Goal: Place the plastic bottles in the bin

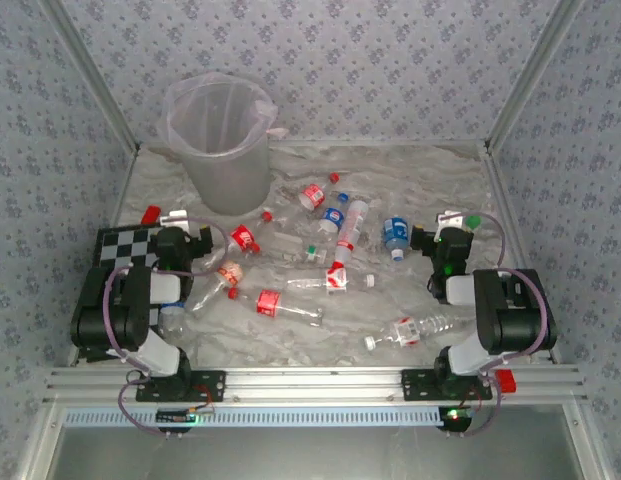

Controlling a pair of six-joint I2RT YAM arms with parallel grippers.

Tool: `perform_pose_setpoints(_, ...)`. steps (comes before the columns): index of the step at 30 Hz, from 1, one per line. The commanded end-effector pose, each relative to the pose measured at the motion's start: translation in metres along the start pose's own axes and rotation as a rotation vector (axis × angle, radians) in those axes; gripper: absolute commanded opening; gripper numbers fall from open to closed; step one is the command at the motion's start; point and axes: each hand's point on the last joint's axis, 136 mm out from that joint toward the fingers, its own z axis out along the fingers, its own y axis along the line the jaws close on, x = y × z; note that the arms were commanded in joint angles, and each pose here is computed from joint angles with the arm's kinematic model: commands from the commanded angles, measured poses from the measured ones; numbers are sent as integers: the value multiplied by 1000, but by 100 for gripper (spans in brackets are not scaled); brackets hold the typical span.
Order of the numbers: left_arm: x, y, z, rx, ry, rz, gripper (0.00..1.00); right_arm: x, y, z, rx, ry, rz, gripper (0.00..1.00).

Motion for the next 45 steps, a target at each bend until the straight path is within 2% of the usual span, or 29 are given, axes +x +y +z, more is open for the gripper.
perform_pose_setpoints(1,-14,-1,-1,11,-45,-24,99,-5,0,2,-4,-10,-10,100)
perform_pose_setpoints(35,-15,-4,0,47,-35,-29,99,-7,-1,2,-10,-11,-2,100)
perform_pose_setpoints(36,-18,-6,0,55,-21,-20,99,-14,-5,-1,13,-21,0,100)
perform_pose_setpoints(38,-34,-3,-5,38,47,-8,99,-34,-15,-10,66,53,9,100)
perform_pose_setpoints(39,-55,-1,-12,31,32,1,99,-52,-22,-17,90,82,52,100)
perform_pose_setpoints(40,-69,1,-18,20,14,29,99,-56,-30,-25,119,144,124,100)
perform_pose_setpoints(42,-96,12,-35,-41,-18,46,99,-68,-39,-41,168,189,194,100)
perform_pose_setpoints(45,-122,22,-59,-75,4,-2,99,-65,-49,-77,271,323,260,100)
